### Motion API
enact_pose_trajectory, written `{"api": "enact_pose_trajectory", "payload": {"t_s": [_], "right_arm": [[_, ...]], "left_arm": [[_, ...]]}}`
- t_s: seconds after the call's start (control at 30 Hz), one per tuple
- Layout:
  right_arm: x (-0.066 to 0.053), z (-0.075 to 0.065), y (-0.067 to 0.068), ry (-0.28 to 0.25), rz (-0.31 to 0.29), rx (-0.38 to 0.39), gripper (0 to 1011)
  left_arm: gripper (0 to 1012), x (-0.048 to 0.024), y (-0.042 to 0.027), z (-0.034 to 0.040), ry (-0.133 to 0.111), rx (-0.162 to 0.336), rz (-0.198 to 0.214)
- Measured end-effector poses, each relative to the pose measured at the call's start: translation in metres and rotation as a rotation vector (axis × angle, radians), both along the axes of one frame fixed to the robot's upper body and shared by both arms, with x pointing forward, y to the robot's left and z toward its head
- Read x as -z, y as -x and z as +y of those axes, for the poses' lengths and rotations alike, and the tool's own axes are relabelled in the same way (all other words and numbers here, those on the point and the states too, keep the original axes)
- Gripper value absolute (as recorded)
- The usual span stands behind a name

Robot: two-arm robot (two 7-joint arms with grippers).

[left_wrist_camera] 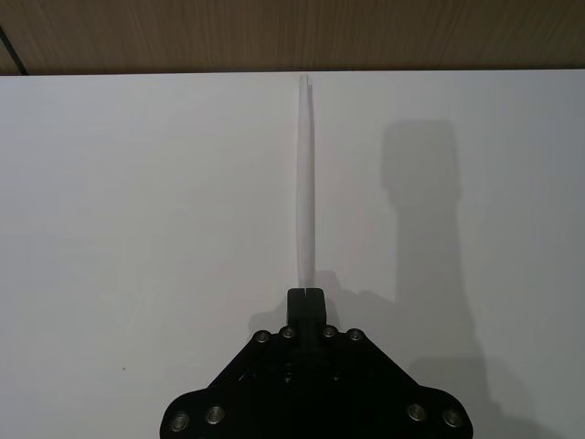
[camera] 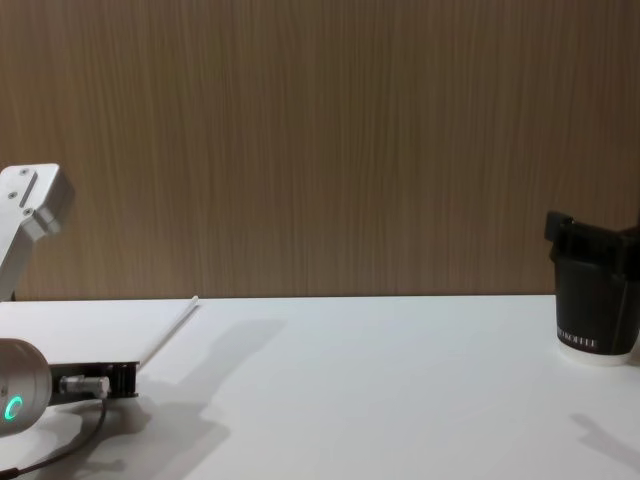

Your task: Pick up the straw with one hand, pass it to the other hand, and insert it into the cup.

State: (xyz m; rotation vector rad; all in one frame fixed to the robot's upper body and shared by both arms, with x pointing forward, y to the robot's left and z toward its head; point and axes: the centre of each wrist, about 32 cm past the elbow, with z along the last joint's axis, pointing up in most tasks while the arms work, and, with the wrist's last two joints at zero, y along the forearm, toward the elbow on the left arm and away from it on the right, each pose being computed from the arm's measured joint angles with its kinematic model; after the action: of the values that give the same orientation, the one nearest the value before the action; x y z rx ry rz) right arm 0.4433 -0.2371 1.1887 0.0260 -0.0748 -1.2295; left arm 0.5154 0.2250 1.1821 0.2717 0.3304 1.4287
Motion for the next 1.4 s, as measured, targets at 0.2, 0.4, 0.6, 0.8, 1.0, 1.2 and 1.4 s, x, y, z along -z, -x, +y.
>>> {"api": "enact_pose_trajectory", "payload": {"t_s": [0.2, 0.4, 0.6, 0.8, 1.0, 1.2, 1.4], "right_arm": [[0.000, 0.000, 0.000, 0.000, 0.000, 0.000, 1001], [0.000, 0.000, 0.000, 0.000, 0.000, 0.000, 1001], [0.000, 0.000, 0.000, 0.000, 0.000, 0.000, 1001], [0.000, 0.000, 0.000, 0.000, 0.000, 0.000, 1001], [0.000, 0.000, 0.000, 0.000, 0.000, 0.000, 1001], [0.000, 0.000, 0.000, 0.000, 0.000, 0.000, 1001], [0.000, 0.000, 0.000, 0.000, 0.000, 0.000, 1001]], "left_arm": [[0, 0.0000, 0.0000, 0.0003, -0.002, 0.002, -0.003], [0, -0.0014, 0.0008, 0.0013, -0.013, 0.024, -0.038], [0, -0.0044, 0.0026, 0.0033, -0.027, 0.059, -0.099], [0, -0.0102, 0.0057, 0.0066, -0.039, 0.106, -0.179], [0, -0.0168, 0.0095, 0.0119, -0.052, 0.163, -0.267], [0, -0.0234, 0.0132, 0.0188, -0.072, 0.230, -0.358], [0, -0.0306, 0.0151, 0.0252, -0.093, 0.302, -0.444]]}}
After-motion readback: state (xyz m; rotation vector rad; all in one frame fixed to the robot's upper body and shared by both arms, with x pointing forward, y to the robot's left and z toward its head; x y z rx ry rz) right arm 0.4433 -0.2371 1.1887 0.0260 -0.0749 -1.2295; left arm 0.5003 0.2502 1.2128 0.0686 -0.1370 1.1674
